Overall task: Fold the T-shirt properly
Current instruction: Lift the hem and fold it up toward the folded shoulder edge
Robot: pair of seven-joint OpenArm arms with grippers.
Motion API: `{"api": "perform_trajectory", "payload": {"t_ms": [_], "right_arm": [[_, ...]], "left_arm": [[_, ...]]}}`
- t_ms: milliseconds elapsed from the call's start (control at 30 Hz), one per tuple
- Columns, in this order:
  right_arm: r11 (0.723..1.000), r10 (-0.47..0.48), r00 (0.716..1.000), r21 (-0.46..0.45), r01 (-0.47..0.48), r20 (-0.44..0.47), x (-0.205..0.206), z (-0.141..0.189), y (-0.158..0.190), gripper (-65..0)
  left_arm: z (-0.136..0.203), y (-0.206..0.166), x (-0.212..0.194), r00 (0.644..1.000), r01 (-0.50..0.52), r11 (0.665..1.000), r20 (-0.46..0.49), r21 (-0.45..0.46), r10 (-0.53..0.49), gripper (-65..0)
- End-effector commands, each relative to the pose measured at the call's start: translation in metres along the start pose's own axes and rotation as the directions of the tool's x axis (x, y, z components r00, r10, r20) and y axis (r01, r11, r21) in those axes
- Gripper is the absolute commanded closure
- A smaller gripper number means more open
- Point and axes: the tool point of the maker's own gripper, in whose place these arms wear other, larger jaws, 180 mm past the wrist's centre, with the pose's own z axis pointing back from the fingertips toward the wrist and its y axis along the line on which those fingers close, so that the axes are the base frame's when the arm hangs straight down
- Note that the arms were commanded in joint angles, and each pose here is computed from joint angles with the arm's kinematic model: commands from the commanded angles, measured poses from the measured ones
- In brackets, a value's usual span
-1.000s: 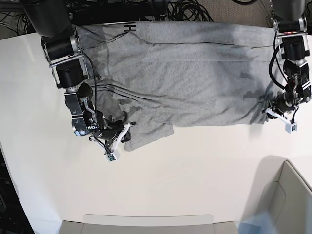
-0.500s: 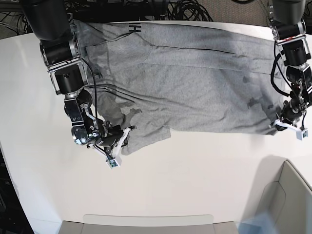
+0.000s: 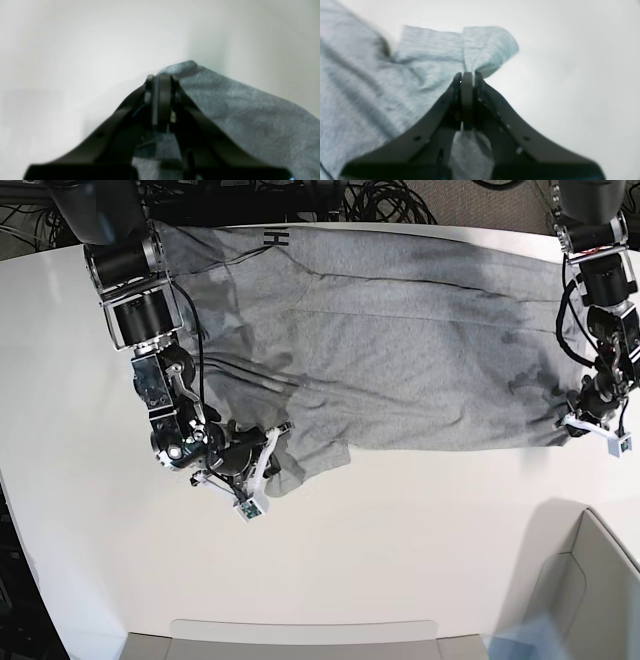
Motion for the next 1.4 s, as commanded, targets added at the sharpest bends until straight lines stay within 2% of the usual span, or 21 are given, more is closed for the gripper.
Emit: {"api": "perform_trajectory", "payload": {"t_ms": [0, 133, 233, 433, 567, 733, 933, 1367], "right_arm": [[1.000, 0.014, 0.999, -0.016, -0.013, 0.047, 0.019, 0.009, -0.005, 0.0], [0.999, -0.035, 0.998, -0.037, 0.037, 0.058, 0.018, 0.026, -0.014, 0.0], [0.996, -0.062, 0.996, -0.054, 0.065, 0.064, 0.016, 0.039, -0.020, 0.0], [0.997, -0.050, 0.995, -0.047, 0.054, 0.081, 0.003, 0.050, -0.006, 0.0], [0.998, -0.040, 0.997, -0.049, 0.044, 0.070, -0.012, 0.056, -0.001, 0.0], [0.999, -0.023, 0.995, -0.029, 0.026, 0.098, -0.018, 0.067, 0.019, 0.0], [0.995, -0.070, 0.987, -0.061, 0.079, 0.148, -0.027, 0.091, 0.014, 0.0], [0.994, -0.075, 0.981, -0.071, 0.089, 0.179, -0.041, 0.117, 0.028, 0.0]], "left_arm": [[0.010, -0.001, 0.032, 0.996, 0.027, 1.000, 0.081, -0.011, -0.026, 0.0], [0.019, -0.009, 0.030, 0.995, 0.076, 0.997, 0.074, -0.023, -0.074, 0.0], [0.022, -0.003, 0.030, 0.997, 0.046, 0.999, 0.067, -0.016, -0.045, 0.0], [0.031, 0.015, 0.021, 0.998, 0.012, 1.000, 0.063, 0.008, -0.012, 0.0], [0.038, 0.017, 0.012, 0.997, 0.041, 0.999, 0.058, 0.016, -0.042, 0.0], [0.047, 0.013, 0.009, 0.994, 0.083, 0.996, 0.067, 0.012, -0.084, 0.0], [0.057, 0.003, 0.013, 0.986, 0.138, 0.990, 0.094, 0.000, -0.137, 0.0], [0.060, -0.001, 0.014, 0.984, 0.151, 0.988, 0.093, -0.005, -0.150, 0.0]]}}
